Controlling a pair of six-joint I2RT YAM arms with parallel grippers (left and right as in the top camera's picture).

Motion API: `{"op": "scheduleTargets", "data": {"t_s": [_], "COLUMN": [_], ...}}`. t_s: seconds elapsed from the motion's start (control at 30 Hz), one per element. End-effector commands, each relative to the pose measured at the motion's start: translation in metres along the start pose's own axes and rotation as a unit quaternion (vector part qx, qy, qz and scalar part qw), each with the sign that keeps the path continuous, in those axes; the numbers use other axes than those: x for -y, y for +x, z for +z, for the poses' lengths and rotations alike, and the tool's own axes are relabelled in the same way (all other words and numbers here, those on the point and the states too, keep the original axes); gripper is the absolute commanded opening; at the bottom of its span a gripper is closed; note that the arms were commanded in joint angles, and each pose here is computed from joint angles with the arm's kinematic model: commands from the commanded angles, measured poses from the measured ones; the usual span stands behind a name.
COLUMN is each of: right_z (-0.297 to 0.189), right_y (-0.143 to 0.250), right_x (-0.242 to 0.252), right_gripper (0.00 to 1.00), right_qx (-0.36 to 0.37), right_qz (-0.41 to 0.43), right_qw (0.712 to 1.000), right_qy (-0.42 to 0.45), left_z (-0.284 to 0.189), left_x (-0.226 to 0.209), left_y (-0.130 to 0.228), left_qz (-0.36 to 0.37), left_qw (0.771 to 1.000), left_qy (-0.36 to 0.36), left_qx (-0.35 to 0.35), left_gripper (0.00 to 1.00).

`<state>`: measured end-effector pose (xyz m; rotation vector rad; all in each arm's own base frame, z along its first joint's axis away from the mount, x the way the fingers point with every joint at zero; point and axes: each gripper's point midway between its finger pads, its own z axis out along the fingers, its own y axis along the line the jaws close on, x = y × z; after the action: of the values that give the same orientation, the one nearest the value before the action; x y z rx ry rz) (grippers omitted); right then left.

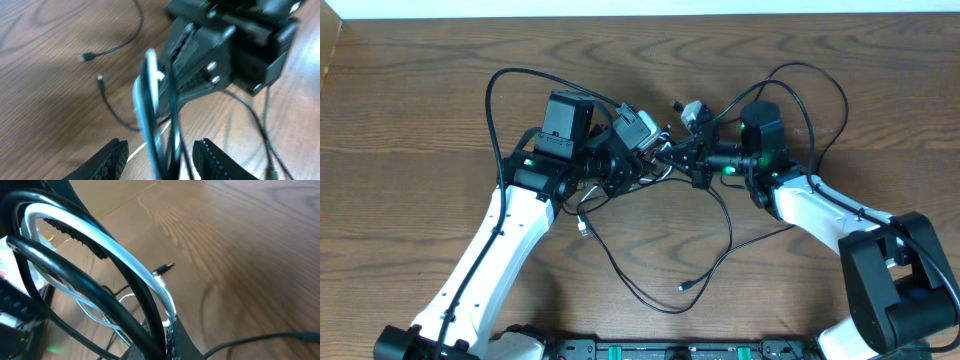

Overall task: Untangle cables
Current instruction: 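Grasp the white cable loop with the right gripper beside the left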

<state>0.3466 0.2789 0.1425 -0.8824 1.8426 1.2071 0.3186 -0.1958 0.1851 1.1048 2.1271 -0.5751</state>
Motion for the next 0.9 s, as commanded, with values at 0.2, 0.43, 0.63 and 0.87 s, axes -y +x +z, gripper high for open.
{"op": "scheduleTargets", "data": {"t_s": [0.2, 0.43, 0.63, 0.87], "right_z": [-0.035, -0.041, -0.04, -0.059], "right_y": [-0.006, -0.007, -0.015, -0.058], "right_x": [0.045, 0.051, 0.037, 0.001], "right_gripper": [0.01, 0.01, 0.01, 0.01], "right_qx": [0.025, 0.03, 0.04, 0.092], "right_qz": [0.056, 0.06, 0.062, 0.048], "right_qw": [0.996, 0.995, 0.997, 0.991], "right_qy": [0.06, 0.068, 0.028, -0.084], "left_z": [-0.019, -0.014, -0.008, -0.007], "left_x": [-0.057, -0.045, -0.025, -0.018], "left_y": [0.02, 0.014, 0.003, 0.0], "left_qz": [-0.079, -0.112, -0.111, -0.043], "left_qw": [0.978, 0.982, 0.99, 0.997], "left_qy": [-0.183, -0.145, -0.081, -0.061], "left_qx": [-0.056, -0.036, -0.014, -0.01], "left_gripper": [0.72, 0.72, 0.82, 0.86]}}
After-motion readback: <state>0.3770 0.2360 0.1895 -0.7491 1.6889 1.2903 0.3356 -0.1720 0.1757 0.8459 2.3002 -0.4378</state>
